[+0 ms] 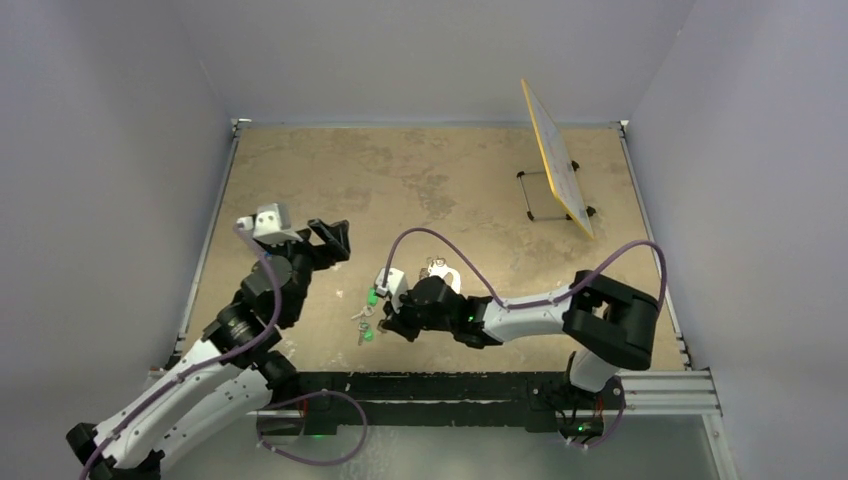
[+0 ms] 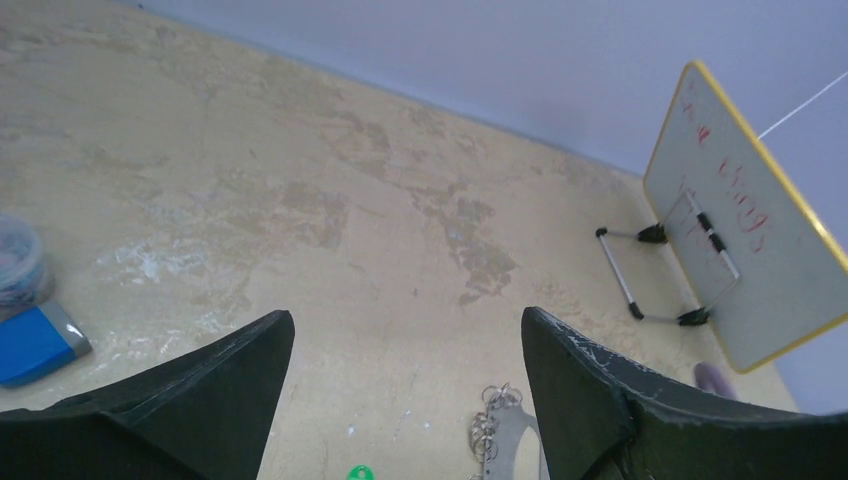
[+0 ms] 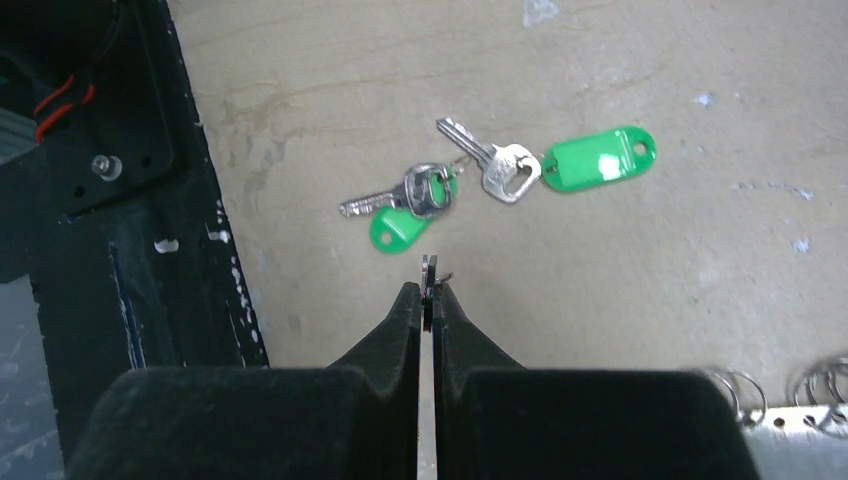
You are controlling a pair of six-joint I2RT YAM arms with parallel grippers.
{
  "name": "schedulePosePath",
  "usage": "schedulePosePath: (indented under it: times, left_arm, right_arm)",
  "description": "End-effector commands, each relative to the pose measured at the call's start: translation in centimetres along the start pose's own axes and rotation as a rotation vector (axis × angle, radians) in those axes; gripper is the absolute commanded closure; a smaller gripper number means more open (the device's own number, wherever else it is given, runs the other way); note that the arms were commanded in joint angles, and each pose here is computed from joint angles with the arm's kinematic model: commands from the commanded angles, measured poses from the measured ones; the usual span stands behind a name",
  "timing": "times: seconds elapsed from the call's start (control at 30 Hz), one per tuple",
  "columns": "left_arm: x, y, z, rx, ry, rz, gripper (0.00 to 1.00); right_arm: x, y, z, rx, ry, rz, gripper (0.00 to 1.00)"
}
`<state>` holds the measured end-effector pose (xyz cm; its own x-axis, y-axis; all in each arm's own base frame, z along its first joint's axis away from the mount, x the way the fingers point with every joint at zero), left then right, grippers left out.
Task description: Remove the keys from the keyring
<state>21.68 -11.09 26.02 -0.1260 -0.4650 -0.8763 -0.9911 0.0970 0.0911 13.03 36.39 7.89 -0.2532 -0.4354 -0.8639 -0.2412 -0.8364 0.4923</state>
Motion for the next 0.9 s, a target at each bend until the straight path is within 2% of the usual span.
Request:
schedulePosePath:
  times: [0.0,0.17,0.47,0.63,0.7,0.87]
  left_arm:
    - [-3.3,2.3,1.5,-0.075,-0.036,-0.033,0.17]
    - [-5.3,4.0,2.6,-0.077,-0.034,-0.101,0.14]
    - [-6.4,4.5,2.9,-0.080,-0.058,-0.136,0.12]
    - [-6.6,4.2,2.6,-0.092,-0.071,-0.135,0.09]
    - [-6.6,3.9,2.5,-0.097,-0.077,-0.136,0.04]
    - [-7.0,3.3,2.2,-0.126,-0.126,-0.135,0.01]
  right_arm:
    - [-3.8,-1.5,0.9,-0.056,0.020,-0.115,0.96]
    - [-3.0,-2.1,0.2,-0.013,0.006,-0.075,0.83]
    - [-4.1,-0.4,-2.8,0.111,-0.014,-0.092,0.43]
    - [-5.7,3.0,-7.3,0.230,-0.085,-0.164,0.28]
    - [-6.5,4.9,-9.4,0.305,-0.103,-0.200,0.23]
    - [-9.0,10.6,-13.2,0.516,-0.097,-0.283,0.11]
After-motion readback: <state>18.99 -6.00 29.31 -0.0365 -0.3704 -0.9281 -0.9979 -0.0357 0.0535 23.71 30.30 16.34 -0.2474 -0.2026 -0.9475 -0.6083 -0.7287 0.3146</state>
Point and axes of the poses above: each gripper's point midway between its finger pads, its own y axis back along the fingers, its own z axis along the line the jaws close on, x = y × z, the point moved 4 cm from there along y, back along the fingers, and after that the axes turned 4 degrees about y, right-handed, at the moved point
